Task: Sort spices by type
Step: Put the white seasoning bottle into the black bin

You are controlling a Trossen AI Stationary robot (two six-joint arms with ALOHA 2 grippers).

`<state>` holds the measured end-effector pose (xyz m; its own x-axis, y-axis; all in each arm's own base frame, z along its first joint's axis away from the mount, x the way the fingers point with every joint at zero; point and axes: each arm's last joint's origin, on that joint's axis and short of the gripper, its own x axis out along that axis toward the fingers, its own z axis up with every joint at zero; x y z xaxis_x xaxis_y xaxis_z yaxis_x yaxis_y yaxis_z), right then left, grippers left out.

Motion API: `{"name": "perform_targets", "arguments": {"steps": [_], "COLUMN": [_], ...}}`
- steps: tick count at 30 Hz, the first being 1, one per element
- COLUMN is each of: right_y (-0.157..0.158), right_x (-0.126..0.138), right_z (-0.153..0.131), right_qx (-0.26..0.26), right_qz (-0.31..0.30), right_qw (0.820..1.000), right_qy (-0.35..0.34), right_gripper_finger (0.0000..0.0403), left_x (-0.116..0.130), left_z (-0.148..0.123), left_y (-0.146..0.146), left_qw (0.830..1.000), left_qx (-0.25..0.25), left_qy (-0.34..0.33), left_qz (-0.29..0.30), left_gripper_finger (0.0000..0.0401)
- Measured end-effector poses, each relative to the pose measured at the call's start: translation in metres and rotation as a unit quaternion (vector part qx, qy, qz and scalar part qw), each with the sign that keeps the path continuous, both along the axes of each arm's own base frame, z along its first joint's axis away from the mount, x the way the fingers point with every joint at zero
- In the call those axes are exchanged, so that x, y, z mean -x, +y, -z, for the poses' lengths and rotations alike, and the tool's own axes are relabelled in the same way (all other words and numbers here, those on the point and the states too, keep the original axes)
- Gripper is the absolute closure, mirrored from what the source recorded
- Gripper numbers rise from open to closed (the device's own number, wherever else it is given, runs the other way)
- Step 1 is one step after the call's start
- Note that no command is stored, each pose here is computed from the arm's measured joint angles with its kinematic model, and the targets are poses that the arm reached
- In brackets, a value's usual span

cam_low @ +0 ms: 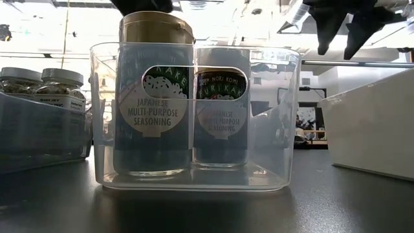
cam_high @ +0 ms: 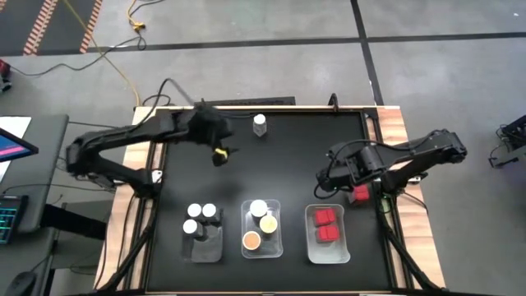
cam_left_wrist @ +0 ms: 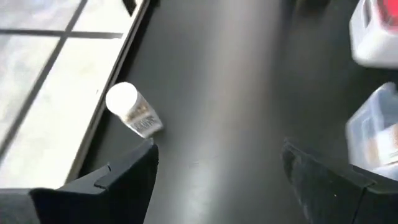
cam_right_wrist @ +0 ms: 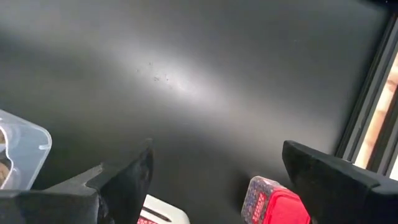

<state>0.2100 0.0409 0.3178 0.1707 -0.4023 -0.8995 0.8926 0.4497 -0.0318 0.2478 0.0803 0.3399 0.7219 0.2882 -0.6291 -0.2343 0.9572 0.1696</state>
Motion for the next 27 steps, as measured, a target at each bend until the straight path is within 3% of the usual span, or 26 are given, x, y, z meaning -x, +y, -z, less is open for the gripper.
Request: {"name": "perform_targets", "arguments": {"steps": [3,9,13,17,22,27], "right_y": [-0.004,-0.010,-0.015,-0.018,-0.020,-0.019], "right_x": [-0.001,-0.002,-0.003,-0.003,-0.004,-0.005], "right_z": [0.000,0.000,0.000,0.000,0.000,-0.001], "right_qx": [0.002,0.001,0.000,-0.003,0.002,0.006], "right_qz": [-0.002,0.015,0.036,0.060,0.068,0.068], "right_qw": [1.000,1.000,0.999,0.998,0.998,0.997], "right_qy": [0.004,0.002,-0.003,-0.012,-0.017,-0.022], "right_gripper_finger": [0.0024,0.0024,0.0024,0.0024,0.0024,0.0024], "left_x": [-0.016,-0.047,-0.067,-0.078,-0.088,-0.097], "left_z": [0.004,0.008,0.017,0.035,0.050,0.064], "left_y": [0.026,0.089,0.127,0.159,0.185,0.191], "left_qw": [0.998,0.991,0.980,0.975,0.966,0.948], "left_qx": [-0.021,0.019,0.003,0.004,-0.020,-0.054], "left_qy": [0.051,0.111,0.159,0.157,0.172,0.193], "left_qz": [0.021,0.069,0.117,0.160,0.190,0.247], "left_gripper_finger": [0.0079,0.0079,0.0079,0.0079,0.0079,0.0079]}}
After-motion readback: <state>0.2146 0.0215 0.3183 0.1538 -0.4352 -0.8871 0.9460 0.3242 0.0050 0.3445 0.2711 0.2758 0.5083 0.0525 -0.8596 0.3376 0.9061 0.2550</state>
